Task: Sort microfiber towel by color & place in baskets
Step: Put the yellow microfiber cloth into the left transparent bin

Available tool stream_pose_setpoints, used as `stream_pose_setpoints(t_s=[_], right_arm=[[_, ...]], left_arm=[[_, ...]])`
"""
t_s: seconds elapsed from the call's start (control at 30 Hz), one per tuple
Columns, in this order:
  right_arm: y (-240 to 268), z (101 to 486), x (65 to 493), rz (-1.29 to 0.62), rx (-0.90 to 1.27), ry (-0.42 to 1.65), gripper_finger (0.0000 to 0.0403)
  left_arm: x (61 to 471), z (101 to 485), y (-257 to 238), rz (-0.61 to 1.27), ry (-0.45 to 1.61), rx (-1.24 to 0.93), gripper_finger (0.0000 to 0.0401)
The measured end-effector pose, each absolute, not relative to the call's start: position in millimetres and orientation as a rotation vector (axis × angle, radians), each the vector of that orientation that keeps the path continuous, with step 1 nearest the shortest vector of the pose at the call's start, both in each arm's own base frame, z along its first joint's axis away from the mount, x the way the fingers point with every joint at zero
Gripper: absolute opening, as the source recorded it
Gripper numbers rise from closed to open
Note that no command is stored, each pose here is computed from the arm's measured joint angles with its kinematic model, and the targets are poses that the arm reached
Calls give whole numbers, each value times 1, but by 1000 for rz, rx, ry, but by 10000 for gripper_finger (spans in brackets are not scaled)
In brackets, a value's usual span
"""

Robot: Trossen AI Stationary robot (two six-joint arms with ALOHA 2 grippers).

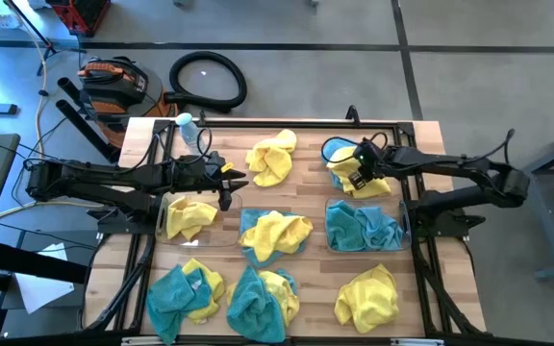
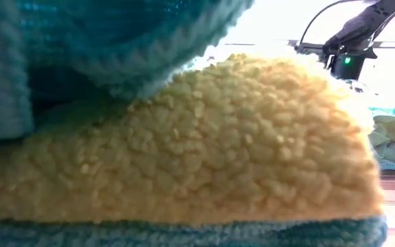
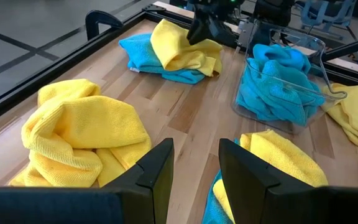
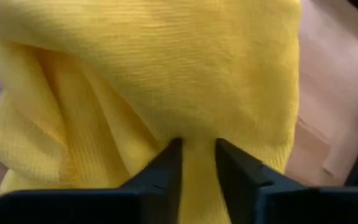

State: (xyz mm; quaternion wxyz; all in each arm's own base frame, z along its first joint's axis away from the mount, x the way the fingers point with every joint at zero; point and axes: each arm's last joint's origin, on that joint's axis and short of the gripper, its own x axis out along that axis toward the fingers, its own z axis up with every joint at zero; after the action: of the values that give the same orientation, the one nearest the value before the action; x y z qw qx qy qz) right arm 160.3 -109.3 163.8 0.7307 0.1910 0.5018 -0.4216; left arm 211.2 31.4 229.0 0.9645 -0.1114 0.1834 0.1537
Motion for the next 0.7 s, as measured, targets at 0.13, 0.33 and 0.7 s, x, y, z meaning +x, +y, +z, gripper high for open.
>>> stream_pose_setpoints(t_s=[0.13, 0.33, 0.7], right_arm=[[-109, 170, 161, -902, 385, 1083, 11], [-107, 205, 161, -894, 369, 982, 5], [-102, 228, 162, -799, 287, 886, 45]], left_arm=[[211, 229, 31, 311, 370, -225, 117], [213, 234, 32, 310, 315, -227, 117], [216, 233, 33, 331, 304, -221, 142]])
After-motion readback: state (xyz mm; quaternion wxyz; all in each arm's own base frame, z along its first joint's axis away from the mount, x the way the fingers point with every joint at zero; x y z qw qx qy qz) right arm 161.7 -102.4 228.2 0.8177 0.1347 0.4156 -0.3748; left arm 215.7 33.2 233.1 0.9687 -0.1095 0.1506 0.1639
